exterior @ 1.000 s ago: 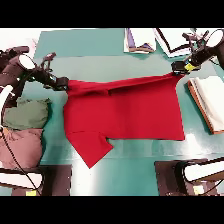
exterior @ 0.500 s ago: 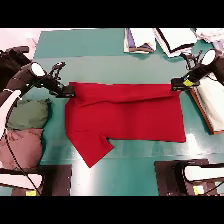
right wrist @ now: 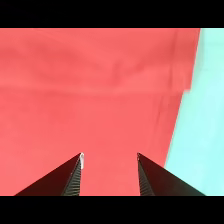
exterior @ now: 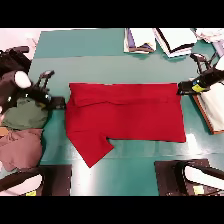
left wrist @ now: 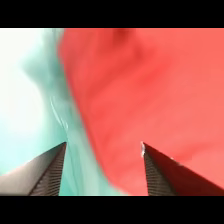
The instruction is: Fold the shirts.
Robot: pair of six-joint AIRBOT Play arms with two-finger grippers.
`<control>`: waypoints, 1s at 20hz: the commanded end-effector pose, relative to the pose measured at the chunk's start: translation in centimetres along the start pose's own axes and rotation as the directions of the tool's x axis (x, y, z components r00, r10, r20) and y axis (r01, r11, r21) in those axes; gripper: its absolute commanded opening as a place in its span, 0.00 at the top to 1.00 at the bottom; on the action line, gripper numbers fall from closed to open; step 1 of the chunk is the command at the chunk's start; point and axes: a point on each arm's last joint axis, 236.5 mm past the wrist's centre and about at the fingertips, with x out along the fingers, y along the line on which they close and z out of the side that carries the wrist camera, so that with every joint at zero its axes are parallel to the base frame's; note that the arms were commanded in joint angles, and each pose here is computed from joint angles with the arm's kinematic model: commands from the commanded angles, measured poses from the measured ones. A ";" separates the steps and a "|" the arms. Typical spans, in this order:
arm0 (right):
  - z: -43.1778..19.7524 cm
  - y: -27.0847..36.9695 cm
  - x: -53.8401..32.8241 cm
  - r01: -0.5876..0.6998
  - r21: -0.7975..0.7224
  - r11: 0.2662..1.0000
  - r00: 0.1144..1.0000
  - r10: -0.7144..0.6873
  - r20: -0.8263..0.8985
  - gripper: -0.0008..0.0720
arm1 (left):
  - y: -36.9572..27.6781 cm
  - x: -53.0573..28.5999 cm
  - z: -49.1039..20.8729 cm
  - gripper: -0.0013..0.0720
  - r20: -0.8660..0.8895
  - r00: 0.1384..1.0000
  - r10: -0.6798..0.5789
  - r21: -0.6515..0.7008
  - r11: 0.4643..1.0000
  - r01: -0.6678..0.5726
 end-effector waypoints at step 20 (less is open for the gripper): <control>-10.6 -2.1 -0.1 -0.089 0.217 0.972 0.991 0.107 -0.074 0.44 | -9.2 3.7 -11.5 0.95 -0.023 0.968 -0.249 -0.015 0.968 0.249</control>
